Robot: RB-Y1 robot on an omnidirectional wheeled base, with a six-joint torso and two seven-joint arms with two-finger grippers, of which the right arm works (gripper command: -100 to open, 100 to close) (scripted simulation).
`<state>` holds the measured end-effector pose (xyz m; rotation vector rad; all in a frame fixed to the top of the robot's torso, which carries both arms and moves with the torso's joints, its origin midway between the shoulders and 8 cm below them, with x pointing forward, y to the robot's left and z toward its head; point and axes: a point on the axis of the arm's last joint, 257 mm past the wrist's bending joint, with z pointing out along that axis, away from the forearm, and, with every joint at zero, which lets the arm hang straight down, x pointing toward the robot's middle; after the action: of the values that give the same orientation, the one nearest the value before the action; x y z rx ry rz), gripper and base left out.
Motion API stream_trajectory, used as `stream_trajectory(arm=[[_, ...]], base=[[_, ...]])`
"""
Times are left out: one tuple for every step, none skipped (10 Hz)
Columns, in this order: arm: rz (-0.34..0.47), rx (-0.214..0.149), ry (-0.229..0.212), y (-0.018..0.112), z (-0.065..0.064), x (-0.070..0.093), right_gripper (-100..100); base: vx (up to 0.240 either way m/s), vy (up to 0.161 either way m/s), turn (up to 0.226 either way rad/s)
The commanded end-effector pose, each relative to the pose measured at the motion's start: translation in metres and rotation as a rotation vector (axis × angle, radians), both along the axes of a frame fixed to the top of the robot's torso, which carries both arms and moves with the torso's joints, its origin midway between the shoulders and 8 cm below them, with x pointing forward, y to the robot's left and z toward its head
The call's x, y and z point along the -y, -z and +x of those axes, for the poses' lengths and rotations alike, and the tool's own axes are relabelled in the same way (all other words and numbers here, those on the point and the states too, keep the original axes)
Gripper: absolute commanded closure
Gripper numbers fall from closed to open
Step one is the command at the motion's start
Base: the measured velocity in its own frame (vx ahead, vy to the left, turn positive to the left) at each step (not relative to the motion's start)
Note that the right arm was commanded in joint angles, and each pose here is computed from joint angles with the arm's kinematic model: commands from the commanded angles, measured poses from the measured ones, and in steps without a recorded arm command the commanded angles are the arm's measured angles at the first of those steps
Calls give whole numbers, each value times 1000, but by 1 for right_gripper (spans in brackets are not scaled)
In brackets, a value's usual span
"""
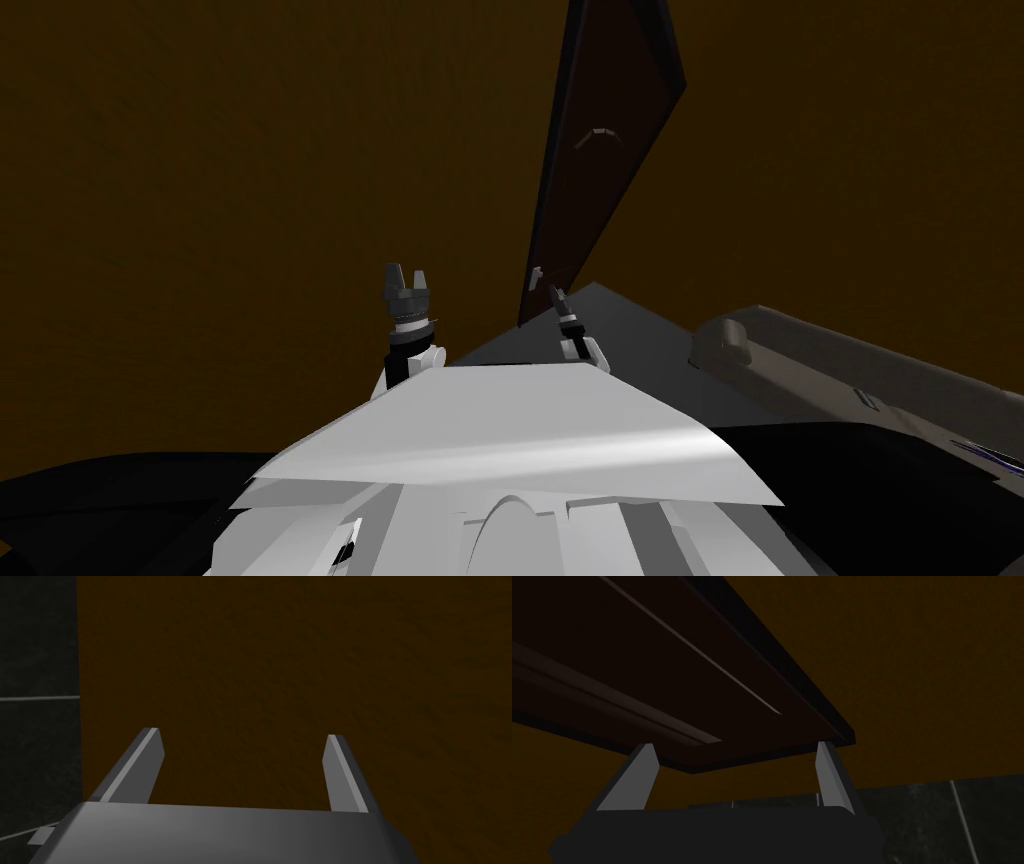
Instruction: Pull the door open
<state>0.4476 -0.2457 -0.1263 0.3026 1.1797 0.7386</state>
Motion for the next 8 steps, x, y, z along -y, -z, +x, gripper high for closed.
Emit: stream_trajectory(arm=[[-59, -20, 9, 15, 3, -1, -100], [-94, -32, 13, 23, 5, -2, -100], [-128, -43, 16, 31, 8, -2, -100], [-163, -55, 20, 39, 10, -2, -100], [-198, -66, 22, 47, 12, -2, -100], [-231, -76, 25, 55, 14, -3, -100], [-264, -86, 27, 63, 16, -3, -100], [-297, -96, 29, 71, 17, -2, -100]], base=[[98, -107, 109], [79, -114, 125], [63, -128, 117], [63, -131, 106], [56, -134, 113], [53, -121, 117], [55, -112, 99], [55, -94, 99]])
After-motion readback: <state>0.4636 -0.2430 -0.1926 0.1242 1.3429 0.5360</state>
